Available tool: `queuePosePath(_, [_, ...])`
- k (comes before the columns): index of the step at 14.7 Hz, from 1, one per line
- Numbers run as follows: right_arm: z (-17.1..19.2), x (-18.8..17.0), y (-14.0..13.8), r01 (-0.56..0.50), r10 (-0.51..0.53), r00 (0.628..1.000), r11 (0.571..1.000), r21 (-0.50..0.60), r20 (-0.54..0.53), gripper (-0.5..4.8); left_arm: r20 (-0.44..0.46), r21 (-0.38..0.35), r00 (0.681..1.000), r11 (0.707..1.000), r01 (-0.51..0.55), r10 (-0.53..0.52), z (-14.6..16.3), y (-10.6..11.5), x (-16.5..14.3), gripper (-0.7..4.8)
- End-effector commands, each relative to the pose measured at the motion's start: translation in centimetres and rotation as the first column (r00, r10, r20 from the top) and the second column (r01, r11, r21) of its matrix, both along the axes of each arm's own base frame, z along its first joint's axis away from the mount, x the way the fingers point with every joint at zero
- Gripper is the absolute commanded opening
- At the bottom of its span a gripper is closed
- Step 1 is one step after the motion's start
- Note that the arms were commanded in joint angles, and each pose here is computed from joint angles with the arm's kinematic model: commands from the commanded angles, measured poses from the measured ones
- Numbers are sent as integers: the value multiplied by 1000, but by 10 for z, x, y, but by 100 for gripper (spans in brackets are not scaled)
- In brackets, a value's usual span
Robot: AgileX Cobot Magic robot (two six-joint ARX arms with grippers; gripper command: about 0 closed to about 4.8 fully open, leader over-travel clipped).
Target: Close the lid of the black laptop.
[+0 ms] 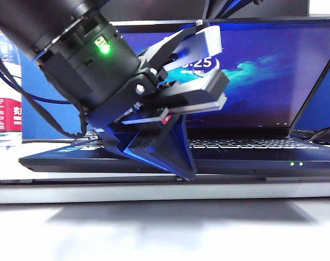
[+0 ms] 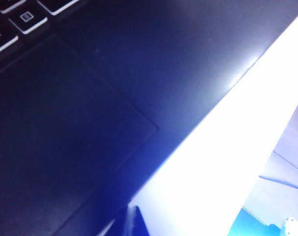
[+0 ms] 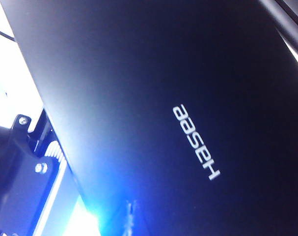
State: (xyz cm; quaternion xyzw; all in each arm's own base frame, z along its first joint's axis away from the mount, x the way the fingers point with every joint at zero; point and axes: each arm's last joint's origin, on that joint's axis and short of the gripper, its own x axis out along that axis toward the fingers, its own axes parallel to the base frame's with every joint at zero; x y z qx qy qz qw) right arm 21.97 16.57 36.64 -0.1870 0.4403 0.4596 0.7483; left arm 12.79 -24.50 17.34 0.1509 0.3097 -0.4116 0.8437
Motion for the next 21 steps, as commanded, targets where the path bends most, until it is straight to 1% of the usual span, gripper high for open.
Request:
queuePosePath(1, [0, -3, 1, -3, 3, 1000, 1000, 1, -24, -6, -21, -39, 999, 998, 40, -41, 3, -2, 0, 18])
queuePosePath(2, [0, -3, 1, -4, 4, 1000, 1000, 1, -25, -6, -39, -50, 997, 997, 60, -62, 3, -2, 0, 18])
queuePosePath(5, [-2, -8, 2, -17, 16, 999, 1000, -18, -51, -6, -40, -43, 997, 997, 58, -59, 2, -2, 0, 18])
queuePosePath(7, [-2, -9, 2, -9, 7, 998, 1000, -24, -66, -6, -77, -65, 991, 992, 106, -111, 2, -3, -2, 18])
queuePosePath(10, [-3, -10, 1, -3, -1, 996, 999, -38, -86, -6, -145, -110, 965, 973, 203, -218, 2, -4, -6, 18])
queuePosePath(11, [-3, -10, 1, -1, -2, 996, 999, -38, -88, -6, -168, -130, 951, 962, 240, -260, 2, -5, -7, 18])
queuePosePath(12, [-3, -10, 0, 3, -6, 996, 999, -39, -91, -6, -174, -137, 942, 955, 264, -286, 2, -5, -8, 18])
queuePosePath(13, [-3, -11, 0, 3, -8, 995, 999, -42, -97, -6, -188, -150, 926, 941, 303, -328, 2, -5, -9, 18])
queuePosePath(14, [-3, -11, 0, 3, -8, 995, 999, -43, -98, -6, -200, -172, 901, 919, 354, -384, 3, -5, -11, 18])
queuePosePath(15, [-3, -11, 0, 4, -8, 995, 999, -42, -96, -6, -212, -189, 886, 906, 377, -413, 3, -6, -12, 18])
queuePosePath(16, [-3, -10, 0, 4, -8, 996, 999, -39, -90, -6, -211, -202, 866, 887, 414, -452, 3, -6, -13, 18])
queuePosePath(18, [-5, -9, 1, 9, -13, 996, 999, -49, -88, -6, -202, -219, 845, 864, 453, -495, 4, -6, -14, 18])
queuePosePath(20, [-8, -6, 3, 12, -18, 995, 998, -64, -97, -6, -178, -301, 786, 793, 530, -592, 9, -9, -16, 18])
queuePosePath(21, [-10, -5, 3, 16, -23, 995, 997, -77, -102, -6, -162, -329, 766, 766, 552, -622, 12, -10, -16, 18])
